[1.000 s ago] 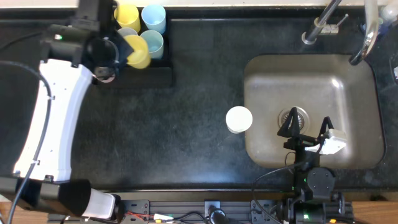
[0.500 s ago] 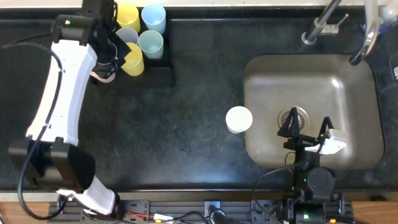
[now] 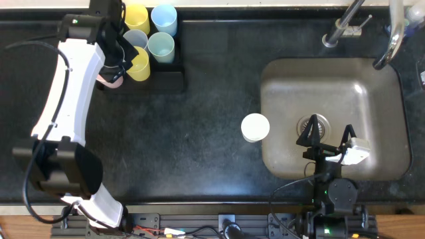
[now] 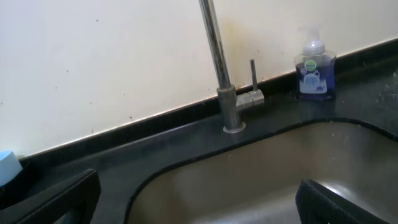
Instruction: Store Cups
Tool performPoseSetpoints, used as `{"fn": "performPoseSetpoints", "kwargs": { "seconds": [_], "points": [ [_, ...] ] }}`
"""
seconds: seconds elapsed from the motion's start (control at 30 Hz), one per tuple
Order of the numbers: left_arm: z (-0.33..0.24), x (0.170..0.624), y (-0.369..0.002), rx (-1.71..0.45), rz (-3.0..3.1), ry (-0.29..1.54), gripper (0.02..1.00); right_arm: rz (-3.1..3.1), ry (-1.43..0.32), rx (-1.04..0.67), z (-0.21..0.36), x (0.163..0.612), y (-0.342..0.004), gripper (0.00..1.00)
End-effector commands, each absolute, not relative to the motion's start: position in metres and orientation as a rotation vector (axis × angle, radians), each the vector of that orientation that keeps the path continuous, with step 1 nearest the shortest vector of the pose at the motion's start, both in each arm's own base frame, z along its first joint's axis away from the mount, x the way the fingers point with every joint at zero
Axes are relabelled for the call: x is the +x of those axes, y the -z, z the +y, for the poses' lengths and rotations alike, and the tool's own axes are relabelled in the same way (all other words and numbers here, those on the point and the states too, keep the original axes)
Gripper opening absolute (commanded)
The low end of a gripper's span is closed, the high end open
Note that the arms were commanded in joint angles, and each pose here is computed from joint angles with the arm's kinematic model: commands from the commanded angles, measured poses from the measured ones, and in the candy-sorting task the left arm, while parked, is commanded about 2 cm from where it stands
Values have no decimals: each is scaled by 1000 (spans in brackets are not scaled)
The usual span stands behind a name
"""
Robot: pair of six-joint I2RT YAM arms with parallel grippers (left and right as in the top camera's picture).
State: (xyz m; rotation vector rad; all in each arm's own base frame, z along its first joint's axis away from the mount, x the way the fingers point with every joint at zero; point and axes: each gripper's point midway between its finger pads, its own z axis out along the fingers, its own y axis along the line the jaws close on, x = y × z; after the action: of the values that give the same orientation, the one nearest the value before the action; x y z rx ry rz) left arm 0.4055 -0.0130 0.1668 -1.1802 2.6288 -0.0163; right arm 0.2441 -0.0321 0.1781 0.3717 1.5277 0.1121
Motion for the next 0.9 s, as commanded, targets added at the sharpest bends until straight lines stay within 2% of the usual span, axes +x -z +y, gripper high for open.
{"fn": "performPoseSetpoints", "kwargs": {
  "seconds": [0.03,0.9],
  "points": [
    [-8,408,-156,-1206,2627,-26,36,1525,-112,382,-34,244,-175,998],
    [-3,412,-120,-1287,2673,-81,36,1525,-112,382,-34,244,-175,998]
  ]
}}
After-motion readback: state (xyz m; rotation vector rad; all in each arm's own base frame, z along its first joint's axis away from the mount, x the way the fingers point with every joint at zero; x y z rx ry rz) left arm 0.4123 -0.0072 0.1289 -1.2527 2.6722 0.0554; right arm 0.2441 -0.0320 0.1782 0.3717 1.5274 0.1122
